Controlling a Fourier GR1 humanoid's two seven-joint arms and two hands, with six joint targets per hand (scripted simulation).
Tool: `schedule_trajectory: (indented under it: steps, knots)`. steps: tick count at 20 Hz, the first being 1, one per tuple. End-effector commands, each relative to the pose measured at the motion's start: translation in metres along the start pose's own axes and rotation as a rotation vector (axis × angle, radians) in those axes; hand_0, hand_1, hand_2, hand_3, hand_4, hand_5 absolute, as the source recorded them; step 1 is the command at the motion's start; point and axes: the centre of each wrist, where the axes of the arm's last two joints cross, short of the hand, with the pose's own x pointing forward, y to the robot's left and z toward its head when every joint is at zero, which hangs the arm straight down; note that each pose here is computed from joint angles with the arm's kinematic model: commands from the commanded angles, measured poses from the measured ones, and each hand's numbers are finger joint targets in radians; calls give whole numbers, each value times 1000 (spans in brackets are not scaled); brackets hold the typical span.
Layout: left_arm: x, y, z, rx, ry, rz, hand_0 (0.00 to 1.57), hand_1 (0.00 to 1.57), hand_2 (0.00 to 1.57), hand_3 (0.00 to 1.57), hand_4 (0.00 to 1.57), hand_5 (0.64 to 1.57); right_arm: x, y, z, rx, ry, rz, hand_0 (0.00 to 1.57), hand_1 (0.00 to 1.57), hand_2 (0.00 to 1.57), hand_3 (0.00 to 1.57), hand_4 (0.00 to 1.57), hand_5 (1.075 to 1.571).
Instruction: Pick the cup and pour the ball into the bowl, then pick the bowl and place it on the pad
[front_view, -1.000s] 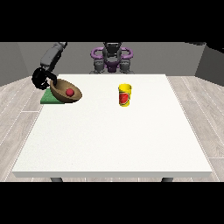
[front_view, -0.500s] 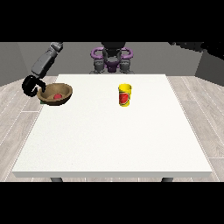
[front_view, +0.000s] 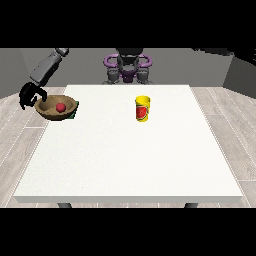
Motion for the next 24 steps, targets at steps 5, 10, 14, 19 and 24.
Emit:
schedule_trajectory:
  steps: [5,10,14,19,24]
  knots:
    - [-6,3,-2,-2,73,11,0,0,0,0,669,1554,-31,42,1,68,132,27,1571,1571,1571,887,987,1565]
    - [-21,28,11,44,149,-4,0,0,0,0,659,1548,-41,19,16,108,205,85,1571,1571,1571,1406,983,1561]
    - [-27,21,10,30,168,3,0,0,0,0,651,1538,-29,21,5,-50,265,-46,1337,1337,1571,1060,0,1571]
    - [-21,21,7,12,155,-1,0,0,0,0,694,1546,-30,25,5,-53,298,32,0,0,0,0,0,1497]
    - [-41,-21,6,-53,320,95,0,0,0,0,983,1570,8,-13,-2,-17,330,59,0,0,0,0,0,1416]
